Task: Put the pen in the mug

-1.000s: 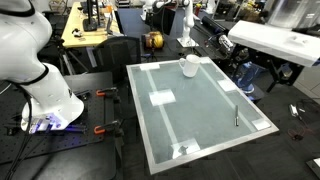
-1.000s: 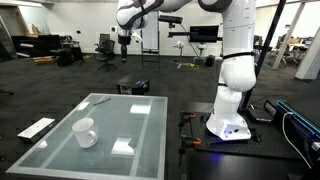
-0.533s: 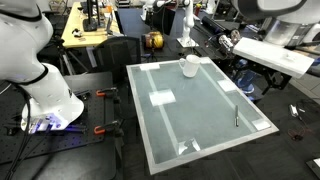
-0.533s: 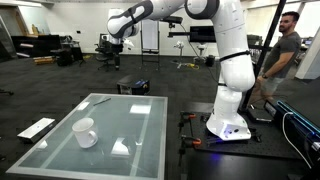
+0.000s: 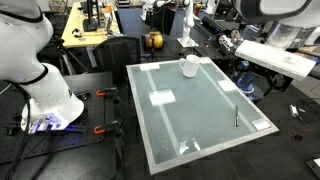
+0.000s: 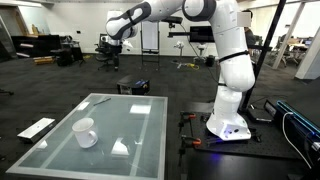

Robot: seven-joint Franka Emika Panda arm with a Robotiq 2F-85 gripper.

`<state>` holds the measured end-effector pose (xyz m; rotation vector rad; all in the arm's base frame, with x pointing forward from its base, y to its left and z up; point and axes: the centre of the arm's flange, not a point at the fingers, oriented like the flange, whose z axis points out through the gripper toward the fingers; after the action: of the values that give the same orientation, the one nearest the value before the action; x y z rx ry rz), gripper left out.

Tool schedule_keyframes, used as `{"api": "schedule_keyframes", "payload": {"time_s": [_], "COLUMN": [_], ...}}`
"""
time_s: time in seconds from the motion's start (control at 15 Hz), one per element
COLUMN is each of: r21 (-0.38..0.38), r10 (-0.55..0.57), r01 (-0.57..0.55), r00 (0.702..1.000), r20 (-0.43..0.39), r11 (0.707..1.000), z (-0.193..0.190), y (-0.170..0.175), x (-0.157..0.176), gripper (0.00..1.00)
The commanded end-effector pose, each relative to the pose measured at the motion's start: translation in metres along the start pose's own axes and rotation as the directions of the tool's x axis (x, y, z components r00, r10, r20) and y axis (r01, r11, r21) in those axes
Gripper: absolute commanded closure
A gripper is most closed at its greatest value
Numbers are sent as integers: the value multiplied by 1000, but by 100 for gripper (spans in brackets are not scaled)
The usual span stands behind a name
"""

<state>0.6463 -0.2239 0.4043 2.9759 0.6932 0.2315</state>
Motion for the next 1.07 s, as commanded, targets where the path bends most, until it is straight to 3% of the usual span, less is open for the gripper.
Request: {"api": "schedule_keyframes", "payload": {"time_s": [0.0,0.33,1.0], "r21": [-3,-42,17], "r10": [6,-52,-199], "r01": [-6,51,199], "r00": [1000,998,980], "r20": [-30,-32,-13], "r11": [1000,998,980], "z": [11,43,124], "y": [14,30,39], "x": [11,35,79], "gripper": [0,0,0]}}
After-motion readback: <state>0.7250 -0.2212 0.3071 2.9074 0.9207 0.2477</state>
